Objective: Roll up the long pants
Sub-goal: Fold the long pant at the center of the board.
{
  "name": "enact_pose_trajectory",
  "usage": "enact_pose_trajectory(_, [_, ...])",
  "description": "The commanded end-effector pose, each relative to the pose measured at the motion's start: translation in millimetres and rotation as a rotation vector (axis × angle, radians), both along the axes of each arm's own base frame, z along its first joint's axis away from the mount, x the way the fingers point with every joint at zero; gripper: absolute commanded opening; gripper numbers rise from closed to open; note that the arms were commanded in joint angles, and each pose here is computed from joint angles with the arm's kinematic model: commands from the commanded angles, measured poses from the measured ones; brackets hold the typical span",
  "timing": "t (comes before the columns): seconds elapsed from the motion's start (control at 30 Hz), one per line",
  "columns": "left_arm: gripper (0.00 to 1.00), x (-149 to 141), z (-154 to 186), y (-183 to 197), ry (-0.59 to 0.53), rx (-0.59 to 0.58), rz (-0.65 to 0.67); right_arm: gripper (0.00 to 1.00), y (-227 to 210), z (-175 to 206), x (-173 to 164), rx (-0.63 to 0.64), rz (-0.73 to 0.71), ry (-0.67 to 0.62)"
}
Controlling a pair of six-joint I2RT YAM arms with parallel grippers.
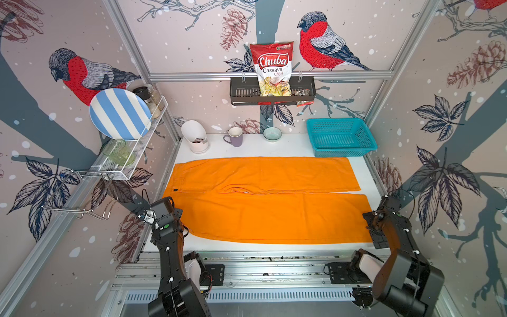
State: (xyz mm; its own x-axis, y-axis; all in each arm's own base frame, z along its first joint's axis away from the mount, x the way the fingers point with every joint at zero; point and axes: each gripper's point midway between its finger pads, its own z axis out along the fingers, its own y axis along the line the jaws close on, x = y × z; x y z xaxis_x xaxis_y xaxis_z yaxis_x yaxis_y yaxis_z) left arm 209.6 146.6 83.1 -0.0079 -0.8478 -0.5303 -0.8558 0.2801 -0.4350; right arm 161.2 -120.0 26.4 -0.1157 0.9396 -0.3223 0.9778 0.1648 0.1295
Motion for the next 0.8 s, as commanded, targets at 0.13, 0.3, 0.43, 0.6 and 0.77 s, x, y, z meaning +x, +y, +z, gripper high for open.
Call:
enact_pose_trajectory(0.13, [0.00, 5.0, 5.0, 1.1, -0.031, 0.009, -0.008, 0.99, -6.6, 4.2, -2.6, -0.034, -0.024, 0.009])
enact_pose_trajectory(0.3, [0.00, 5.3, 7.4, 1.4, -0.037, 0.011, -0.006, 0.88, -7.4, -6.2, -4.0, -0.033, -0.036, -0.001])
enact_pose_trajectory(0.43, [0.00, 5.2, 8.6, 1.2, -0.039, 0.010, -0.005, 0.82, -4.6, -15.6, -6.7, -0.016, -0.039, 0.010])
enact_pose_trajectory(0.6, [0.00, 7.9, 14.4, -0.6, -0.062, 0.001, -0.010, 0.51, -9.9, -17.0, -5.4, -0.027, -0.046, -0.001])
enact_pose_trajectory(0.77, [0.00, 8.5, 19.8, -2.2, -0.076, 0.002, -0.018, 0.15, -13.3, -14.4, -3.3, -0.034, -0.051, -0.032])
